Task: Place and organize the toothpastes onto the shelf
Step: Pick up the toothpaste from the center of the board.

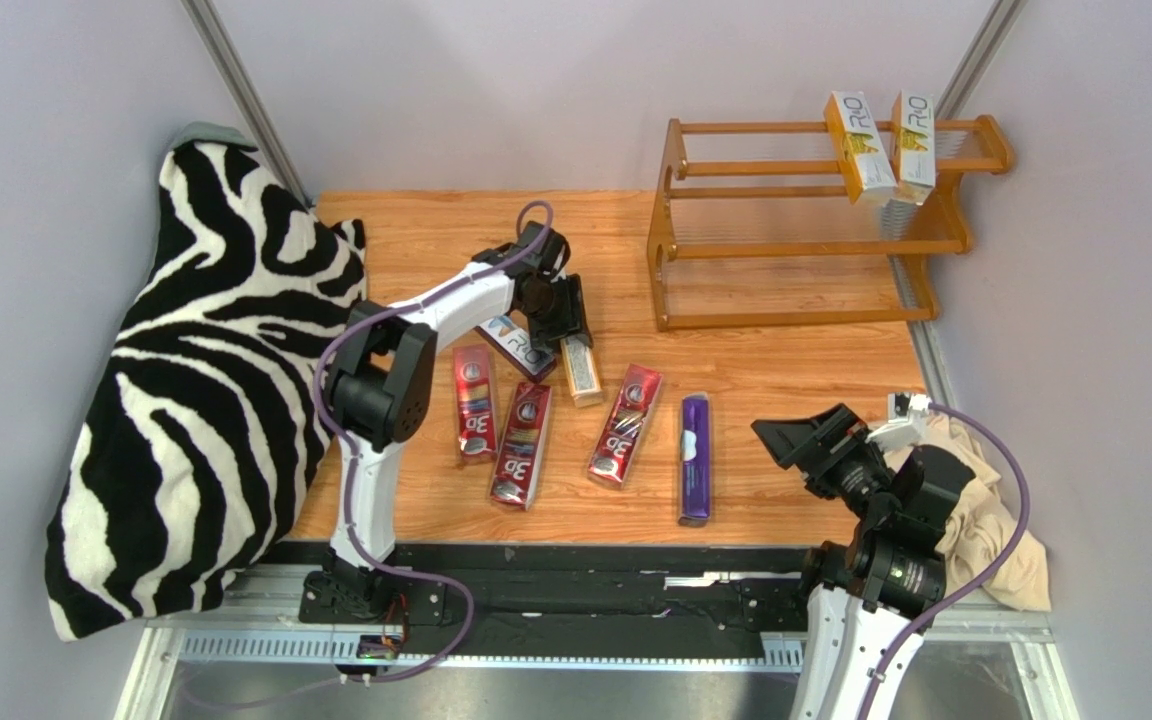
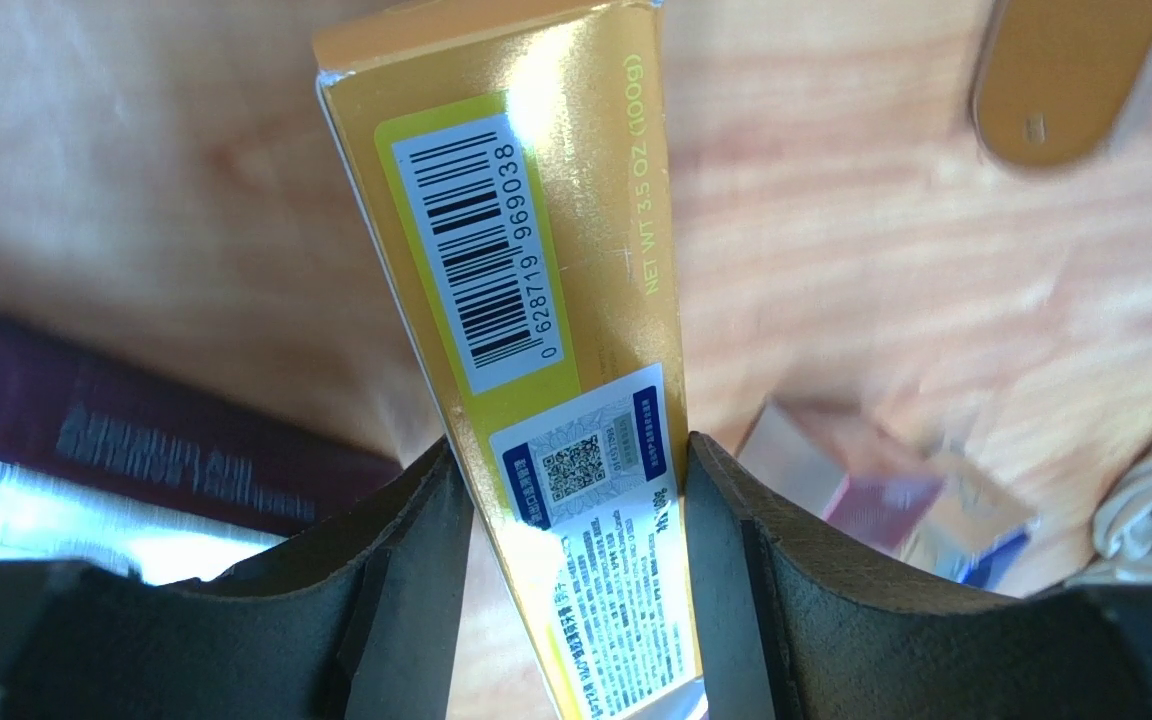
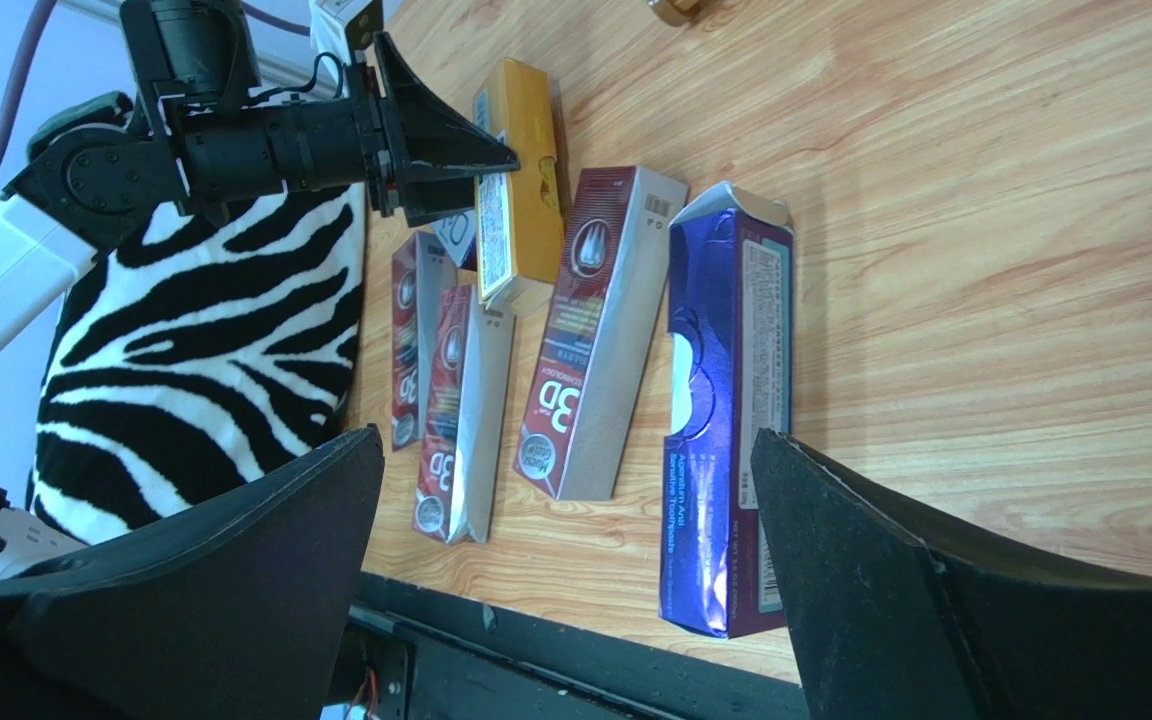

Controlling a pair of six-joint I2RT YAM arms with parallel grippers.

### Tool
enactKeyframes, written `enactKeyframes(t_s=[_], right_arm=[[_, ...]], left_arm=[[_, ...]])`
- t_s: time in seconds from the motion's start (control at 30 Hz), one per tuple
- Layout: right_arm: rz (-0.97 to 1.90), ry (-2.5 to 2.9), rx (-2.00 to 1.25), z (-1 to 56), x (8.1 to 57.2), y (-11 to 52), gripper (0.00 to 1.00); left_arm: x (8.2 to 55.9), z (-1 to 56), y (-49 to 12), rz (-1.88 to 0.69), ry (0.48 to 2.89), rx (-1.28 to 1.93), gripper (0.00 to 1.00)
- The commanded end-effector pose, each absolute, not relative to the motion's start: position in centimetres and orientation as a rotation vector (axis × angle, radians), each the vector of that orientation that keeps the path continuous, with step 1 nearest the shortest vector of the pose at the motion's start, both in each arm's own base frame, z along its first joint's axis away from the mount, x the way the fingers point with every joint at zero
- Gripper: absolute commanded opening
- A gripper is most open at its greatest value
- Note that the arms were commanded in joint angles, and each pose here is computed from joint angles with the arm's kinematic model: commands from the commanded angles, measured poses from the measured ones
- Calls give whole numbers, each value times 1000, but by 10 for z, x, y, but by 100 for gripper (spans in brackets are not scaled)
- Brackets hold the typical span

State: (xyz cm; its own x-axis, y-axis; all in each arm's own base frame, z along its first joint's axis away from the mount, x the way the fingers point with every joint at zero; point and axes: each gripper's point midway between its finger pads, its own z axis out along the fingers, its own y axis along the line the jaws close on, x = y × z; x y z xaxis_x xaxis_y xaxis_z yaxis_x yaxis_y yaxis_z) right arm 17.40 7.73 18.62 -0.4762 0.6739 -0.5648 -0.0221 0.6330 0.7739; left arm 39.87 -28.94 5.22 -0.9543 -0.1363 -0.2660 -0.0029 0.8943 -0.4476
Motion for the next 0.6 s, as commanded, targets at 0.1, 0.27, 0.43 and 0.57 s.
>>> enactKeyframes(t_s=[0.1, 0.27, 0.43, 0.57], right_arm=[[995, 1785, 436, 236, 180, 85, 98], [1036, 1721, 459, 263, 195, 80, 98], [1027, 1696, 441, 295, 214, 73, 97], [1019, 1678, 411, 327, 224, 73, 97]], left_arm=[[372, 154, -308, -833, 2518, 85, 47], [352, 187, -310, -891, 2458, 124, 47], [339, 212, -303, -911, 2417, 149, 47], [327, 234, -296, -923, 2387, 167, 48]])
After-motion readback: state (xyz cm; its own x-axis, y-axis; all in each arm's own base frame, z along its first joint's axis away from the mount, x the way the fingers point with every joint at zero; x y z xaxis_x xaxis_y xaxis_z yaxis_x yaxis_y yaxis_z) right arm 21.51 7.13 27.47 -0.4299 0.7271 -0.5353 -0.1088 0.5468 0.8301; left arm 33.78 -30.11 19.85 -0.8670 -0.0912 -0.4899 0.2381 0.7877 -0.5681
